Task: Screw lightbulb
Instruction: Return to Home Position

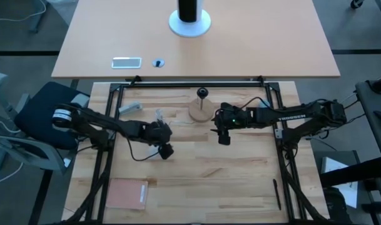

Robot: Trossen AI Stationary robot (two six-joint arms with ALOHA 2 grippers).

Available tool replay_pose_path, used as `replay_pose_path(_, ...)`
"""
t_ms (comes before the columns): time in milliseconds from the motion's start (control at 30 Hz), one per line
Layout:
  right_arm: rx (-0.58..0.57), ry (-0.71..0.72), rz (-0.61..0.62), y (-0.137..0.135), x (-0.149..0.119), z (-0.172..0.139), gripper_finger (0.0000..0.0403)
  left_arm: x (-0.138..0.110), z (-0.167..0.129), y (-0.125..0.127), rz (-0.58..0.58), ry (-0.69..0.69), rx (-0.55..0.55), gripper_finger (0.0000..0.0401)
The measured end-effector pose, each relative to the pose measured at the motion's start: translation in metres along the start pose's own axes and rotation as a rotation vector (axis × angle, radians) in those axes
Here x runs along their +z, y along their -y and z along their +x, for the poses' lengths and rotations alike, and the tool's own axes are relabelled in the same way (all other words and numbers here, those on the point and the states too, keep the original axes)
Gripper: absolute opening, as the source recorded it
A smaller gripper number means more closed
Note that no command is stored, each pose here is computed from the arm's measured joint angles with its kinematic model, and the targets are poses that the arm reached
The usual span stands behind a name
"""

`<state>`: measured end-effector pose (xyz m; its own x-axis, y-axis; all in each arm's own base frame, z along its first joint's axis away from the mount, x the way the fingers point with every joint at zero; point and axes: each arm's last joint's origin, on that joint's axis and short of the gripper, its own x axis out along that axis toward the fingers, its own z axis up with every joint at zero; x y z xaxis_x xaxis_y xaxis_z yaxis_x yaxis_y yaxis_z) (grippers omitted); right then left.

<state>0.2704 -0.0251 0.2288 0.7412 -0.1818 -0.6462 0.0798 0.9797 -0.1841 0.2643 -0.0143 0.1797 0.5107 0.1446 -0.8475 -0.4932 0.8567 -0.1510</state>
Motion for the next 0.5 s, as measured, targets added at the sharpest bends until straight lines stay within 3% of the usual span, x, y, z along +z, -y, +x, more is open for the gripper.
replay_pose_path(133,0.016,0.053,-0.017,-0.002,0.005,-0.012,0.0213,0.035,-0.033,0.017,0.166,0.168,-0.047,0.0302)
replay_pose_path(300,0.078,0.239,-0.022,0.001,0.015,-0.055,0.0208,0.054,-0.093,0.031,0.377,0.503,0.043,0.0302)
replay_pose_path(400,0.074,0.331,-0.034,0.002,0.01,-0.082,0.0203,0.056,-0.118,0.026,0.39,0.649,0.015,0.0302)
replay_pose_path(500,0.063,0.406,-0.042,0.003,-0.007,-0.106,0.02,0.041,-0.126,0.013,0.374,0.672,0.006,0.0302)
